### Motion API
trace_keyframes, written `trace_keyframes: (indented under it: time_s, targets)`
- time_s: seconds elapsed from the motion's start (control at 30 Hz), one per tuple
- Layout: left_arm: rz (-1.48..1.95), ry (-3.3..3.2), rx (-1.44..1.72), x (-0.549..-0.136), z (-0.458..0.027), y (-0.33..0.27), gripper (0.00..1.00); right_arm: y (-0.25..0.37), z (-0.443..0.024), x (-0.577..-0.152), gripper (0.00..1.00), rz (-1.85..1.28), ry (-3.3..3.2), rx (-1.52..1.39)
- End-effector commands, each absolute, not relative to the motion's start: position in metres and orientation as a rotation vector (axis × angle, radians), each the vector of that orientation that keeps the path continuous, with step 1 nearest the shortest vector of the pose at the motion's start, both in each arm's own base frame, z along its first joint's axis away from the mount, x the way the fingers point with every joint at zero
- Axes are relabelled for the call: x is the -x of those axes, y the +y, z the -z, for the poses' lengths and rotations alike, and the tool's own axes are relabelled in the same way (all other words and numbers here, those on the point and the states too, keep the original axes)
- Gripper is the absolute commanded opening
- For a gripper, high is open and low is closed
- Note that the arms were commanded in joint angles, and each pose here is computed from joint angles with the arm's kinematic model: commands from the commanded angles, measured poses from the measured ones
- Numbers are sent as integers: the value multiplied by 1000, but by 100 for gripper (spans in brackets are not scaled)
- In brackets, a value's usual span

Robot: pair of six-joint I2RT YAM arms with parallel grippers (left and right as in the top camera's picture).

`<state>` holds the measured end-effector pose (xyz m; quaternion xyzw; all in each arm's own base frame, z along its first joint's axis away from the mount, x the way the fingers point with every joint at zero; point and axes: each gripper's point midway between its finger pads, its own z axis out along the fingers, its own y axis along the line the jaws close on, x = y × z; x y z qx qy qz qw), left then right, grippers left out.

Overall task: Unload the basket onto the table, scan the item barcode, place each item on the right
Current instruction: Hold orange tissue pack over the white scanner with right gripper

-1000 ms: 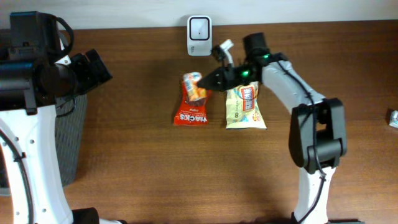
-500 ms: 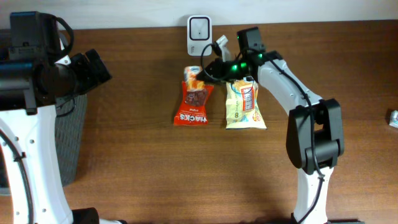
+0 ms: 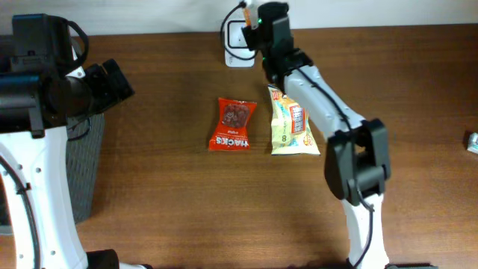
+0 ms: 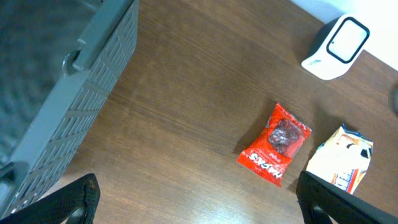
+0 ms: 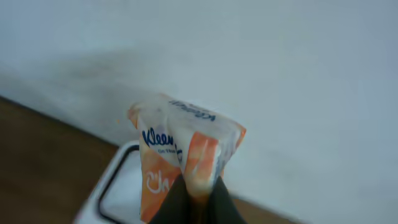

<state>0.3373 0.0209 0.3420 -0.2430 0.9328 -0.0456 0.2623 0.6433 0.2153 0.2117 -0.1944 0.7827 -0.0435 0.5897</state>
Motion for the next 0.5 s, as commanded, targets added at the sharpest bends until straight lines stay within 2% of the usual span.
trace_keyframes:
  time_s: [0.0,0.2,0.47]
  targets:
    - [125,2519,670,-337,-342,22,99,207,-170,-657,4,316,1800,633]
    - [125,2519,670,-337,-342,22,99,221,-145,-660,4,270,1779,710]
    - [125,2519,670,-337,-342,22,99,223,-157,-663,4,284,1742,693]
